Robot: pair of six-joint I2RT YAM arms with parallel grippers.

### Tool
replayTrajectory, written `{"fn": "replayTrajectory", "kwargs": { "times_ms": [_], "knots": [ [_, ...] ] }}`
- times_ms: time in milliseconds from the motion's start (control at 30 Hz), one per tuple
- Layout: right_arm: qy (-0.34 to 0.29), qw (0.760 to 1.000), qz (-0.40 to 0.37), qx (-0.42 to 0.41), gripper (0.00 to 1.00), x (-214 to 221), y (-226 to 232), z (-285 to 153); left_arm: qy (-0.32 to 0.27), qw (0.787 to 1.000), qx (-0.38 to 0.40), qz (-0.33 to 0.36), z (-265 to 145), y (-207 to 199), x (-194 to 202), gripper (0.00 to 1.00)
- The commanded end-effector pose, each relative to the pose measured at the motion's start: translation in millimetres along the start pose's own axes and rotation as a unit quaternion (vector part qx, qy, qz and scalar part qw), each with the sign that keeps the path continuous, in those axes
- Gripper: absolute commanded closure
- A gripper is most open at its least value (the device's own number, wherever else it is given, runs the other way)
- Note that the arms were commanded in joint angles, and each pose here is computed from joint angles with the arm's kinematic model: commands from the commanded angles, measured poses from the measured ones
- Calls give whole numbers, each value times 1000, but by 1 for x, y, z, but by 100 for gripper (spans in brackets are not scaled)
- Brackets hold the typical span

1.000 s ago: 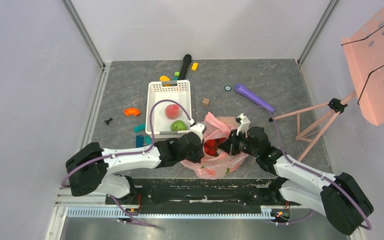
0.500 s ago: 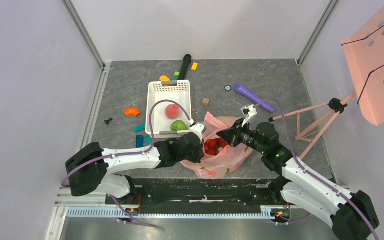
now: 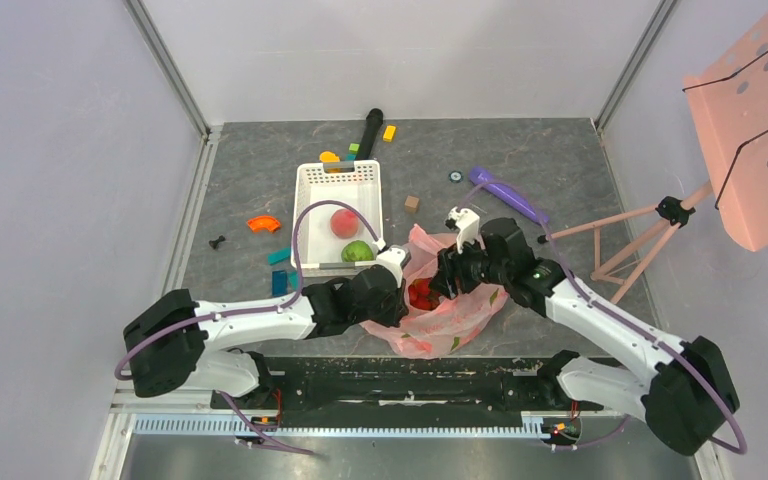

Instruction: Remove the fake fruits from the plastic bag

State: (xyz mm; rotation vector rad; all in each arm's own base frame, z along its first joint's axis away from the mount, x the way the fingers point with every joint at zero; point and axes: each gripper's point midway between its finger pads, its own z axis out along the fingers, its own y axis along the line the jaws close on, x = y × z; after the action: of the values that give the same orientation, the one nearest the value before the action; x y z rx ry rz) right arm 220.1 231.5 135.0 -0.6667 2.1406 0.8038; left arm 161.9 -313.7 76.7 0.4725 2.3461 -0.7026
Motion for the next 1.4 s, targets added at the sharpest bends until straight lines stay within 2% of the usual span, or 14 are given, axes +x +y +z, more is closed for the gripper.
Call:
{"fn": "replayTrajectory", "kwargs": {
  "times_ms": [0,133,367,400,433,633,800,900,1133,1267,1367],
  "knots": [
    [58,996,-59,-14,40,12,-2,2,-19,1000,20,-6,-2,-9,-8,98],
    [88,994,-69,11,37,22,-13,5,-19,1000,21,-7,-2,-9,-8,98],
    [133,987,-89,1,32,51,-13,12,-15,1000,23,-7,0,-9,-6,98],
    [140,986,-90,-2,32,56,-12,14,-53,997,52,-14,-17,-22,-28,98],
    [144,985,-93,-6,32,59,-10,16,-21,999,29,-10,1,-12,-9,98],
    [166,981,-103,-9,31,76,-3,28,-16,999,29,-9,2,-12,-6,98],
    [180,979,-95,25,33,86,-14,37,-16,999,29,-9,2,-12,-6,98],
    [180,979,-92,39,42,87,-20,41,-16,999,28,-8,1,-10,-5,98],
    [158,985,-69,26,87,73,-9,45,-17,999,25,-9,0,-8,-3,98],
    [103,993,-53,1,99,44,8,44,-18,999,25,-9,0,-8,-4,98],
    [52,998,-36,-11,100,15,21,39,-17,1000,24,-10,0,-7,-2,98]
  ]
}}
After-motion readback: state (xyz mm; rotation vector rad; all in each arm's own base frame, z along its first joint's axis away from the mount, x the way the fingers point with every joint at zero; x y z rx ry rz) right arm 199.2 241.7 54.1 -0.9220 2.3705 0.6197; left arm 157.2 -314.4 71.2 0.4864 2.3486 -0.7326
